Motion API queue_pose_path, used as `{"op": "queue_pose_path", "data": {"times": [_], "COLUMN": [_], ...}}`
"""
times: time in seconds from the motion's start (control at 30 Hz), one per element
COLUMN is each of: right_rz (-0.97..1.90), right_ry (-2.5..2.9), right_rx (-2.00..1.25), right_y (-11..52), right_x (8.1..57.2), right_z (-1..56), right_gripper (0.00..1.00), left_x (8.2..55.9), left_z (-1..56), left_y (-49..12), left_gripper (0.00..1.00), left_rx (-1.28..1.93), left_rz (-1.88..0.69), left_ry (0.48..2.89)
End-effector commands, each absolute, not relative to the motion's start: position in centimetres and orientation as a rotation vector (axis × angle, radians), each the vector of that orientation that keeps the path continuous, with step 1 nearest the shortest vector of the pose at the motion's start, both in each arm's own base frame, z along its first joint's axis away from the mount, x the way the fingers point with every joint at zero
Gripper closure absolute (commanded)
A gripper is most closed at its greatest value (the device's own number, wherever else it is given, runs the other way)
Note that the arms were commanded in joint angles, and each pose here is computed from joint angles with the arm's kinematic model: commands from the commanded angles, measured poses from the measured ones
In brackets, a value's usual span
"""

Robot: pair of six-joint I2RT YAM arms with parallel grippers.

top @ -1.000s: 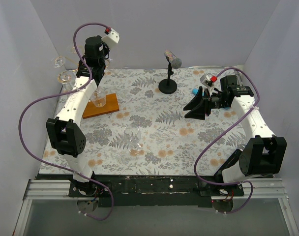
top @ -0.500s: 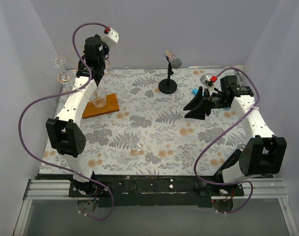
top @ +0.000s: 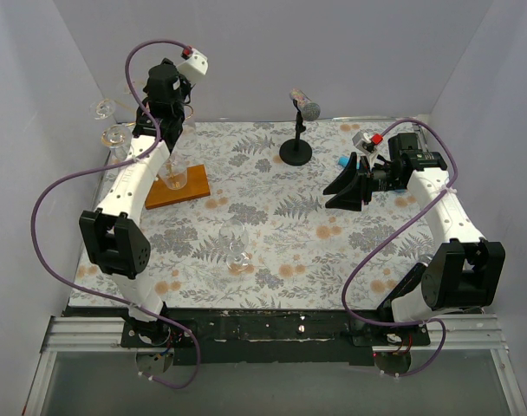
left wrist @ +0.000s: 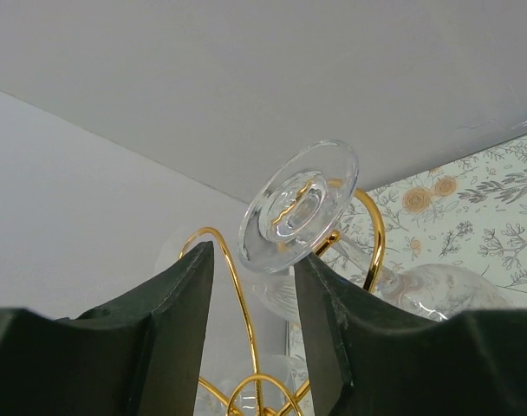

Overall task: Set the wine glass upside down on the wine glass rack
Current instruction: Turn the wine glass upside down at the wine rack.

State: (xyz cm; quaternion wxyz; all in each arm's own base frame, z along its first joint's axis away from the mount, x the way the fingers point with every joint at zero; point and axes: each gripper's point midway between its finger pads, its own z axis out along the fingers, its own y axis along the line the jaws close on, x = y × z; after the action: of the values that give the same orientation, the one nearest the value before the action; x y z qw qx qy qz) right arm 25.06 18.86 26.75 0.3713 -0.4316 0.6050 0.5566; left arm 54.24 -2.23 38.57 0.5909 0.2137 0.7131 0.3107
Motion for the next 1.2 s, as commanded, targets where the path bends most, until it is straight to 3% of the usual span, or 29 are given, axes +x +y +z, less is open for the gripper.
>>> {"op": "queue_pose_path", "data": {"times": [0.0, 0.57, 1.0, 1.17], "right_rz": [1.430, 1.430, 1.427, 1.420], "right_ry": [1.497, 1.502, 1.507, 1.508], "right_rx": [-1.122, -1.121, -1.122, -1.125], "right_y": [19.1, 19.1, 19.1, 19.1], "right_x": [24.9, 24.9, 25.0, 25.1], "right_z": [28.3, 28.3, 28.1, 28.0], "right_gripper": [0.39, 0.39, 0.39, 0.39], "left_x": [51.3, 50.0, 49.0, 48.1], "left_z": [44.5, 45.6, 46.3, 48.0], "left_y": [-1.1, -1.2, -1.9, -3.1], "left_gripper": [0.57, 0.42, 0.37, 0.34], "left_rx": [0.392, 0.363, 0.359, 0.286], "left_rz": [0.719, 0.675, 0.625, 0.466], "left_ry": [1.546, 1.526, 1.519, 1.485]}}
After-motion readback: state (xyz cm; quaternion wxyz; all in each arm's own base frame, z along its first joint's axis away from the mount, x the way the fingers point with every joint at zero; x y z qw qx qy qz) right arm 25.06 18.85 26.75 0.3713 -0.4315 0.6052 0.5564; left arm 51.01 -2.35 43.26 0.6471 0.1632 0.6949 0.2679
